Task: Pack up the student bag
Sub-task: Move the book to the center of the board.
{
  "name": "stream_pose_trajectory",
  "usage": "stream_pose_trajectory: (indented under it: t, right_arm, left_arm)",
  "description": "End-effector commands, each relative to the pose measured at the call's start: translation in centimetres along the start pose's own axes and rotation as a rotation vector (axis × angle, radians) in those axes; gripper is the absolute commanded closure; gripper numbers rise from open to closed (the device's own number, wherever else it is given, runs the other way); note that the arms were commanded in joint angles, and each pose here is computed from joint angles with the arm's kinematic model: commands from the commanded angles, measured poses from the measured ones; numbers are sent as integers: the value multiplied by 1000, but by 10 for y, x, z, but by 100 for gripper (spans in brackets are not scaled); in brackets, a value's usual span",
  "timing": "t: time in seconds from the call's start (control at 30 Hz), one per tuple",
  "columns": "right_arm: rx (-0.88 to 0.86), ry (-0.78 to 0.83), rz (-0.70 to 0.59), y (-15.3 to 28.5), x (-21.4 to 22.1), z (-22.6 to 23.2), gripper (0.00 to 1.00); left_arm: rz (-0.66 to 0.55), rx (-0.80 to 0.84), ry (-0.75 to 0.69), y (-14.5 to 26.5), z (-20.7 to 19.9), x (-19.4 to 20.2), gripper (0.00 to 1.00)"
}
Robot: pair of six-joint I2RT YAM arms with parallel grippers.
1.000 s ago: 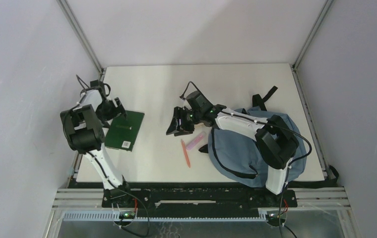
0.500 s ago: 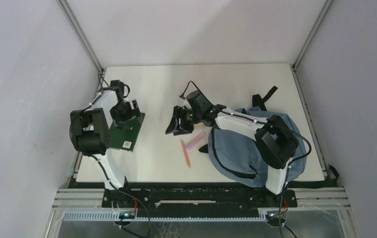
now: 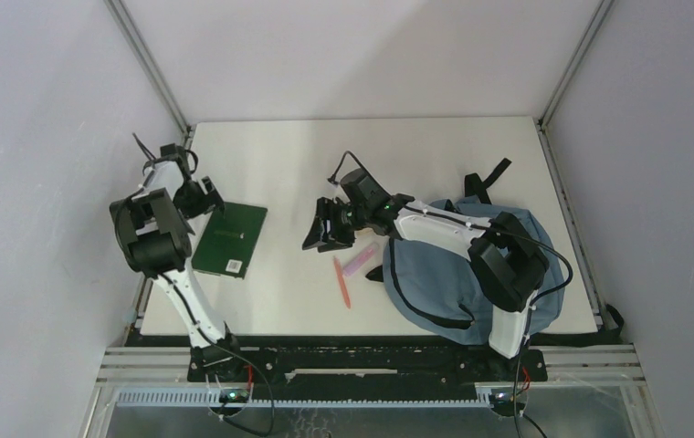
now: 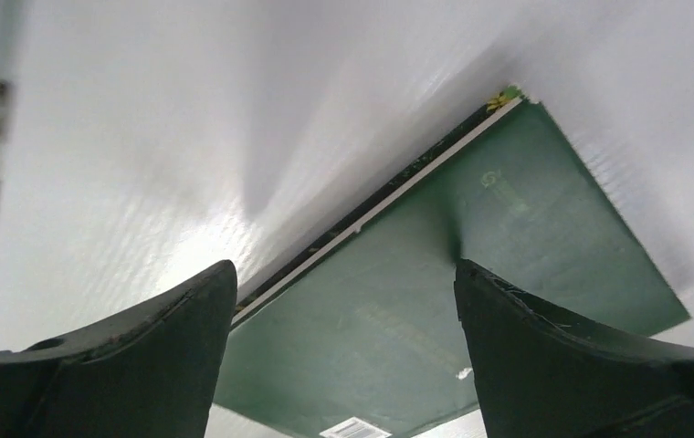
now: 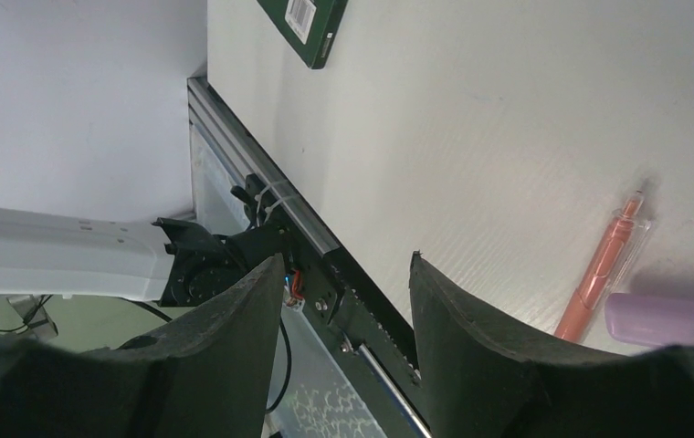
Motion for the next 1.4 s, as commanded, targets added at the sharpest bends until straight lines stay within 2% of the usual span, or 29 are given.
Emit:
stream_pose_trajectory:
  t: [0.0,0.23,0.33,0.6,0.73,0.9,1.2,1.37]
  right_arm:
    - [-35,35,-24,6,-1,14,38]
    - [-40,2,-36,-1,-6,12,37]
    - [-23,-23,-47,-6,-9,6,37]
    - [-3,-90,-71,-24,-17,-7,37]
    - [28,-119,-91,-36,-23,-21,36]
    - [113,-124,-122,-54,-35,-32,36]
    - [359,-187,-238,-81,-56,-60,37]
    - [418,-249,-198,-102,-52,-75,39]
  left_arm:
    - [64,120,-49,-12,-24,12,8]
    - [87,237,-154,5,-72,32,9]
    - [115,238,-191,11,-87,51,9]
    - [136,331,-183,27,-117,98,11]
    - [75,371,-136,44,-122,102,12]
    - [-18,341,-111,56,-117,82,10]
    - [94,326,-97,16,-116,107,11]
    - [127,323,-83,8,-117,112,11]
Point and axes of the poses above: each gripper's point midway between its finger pads, its own y axis back along the fingers, its own z axis along the line the jaws close on, x = y × z, the point moved 2 cm from there along y, back along the fingers, and after that the axes turned 13 degrees about -y, right-handed, at the moved point
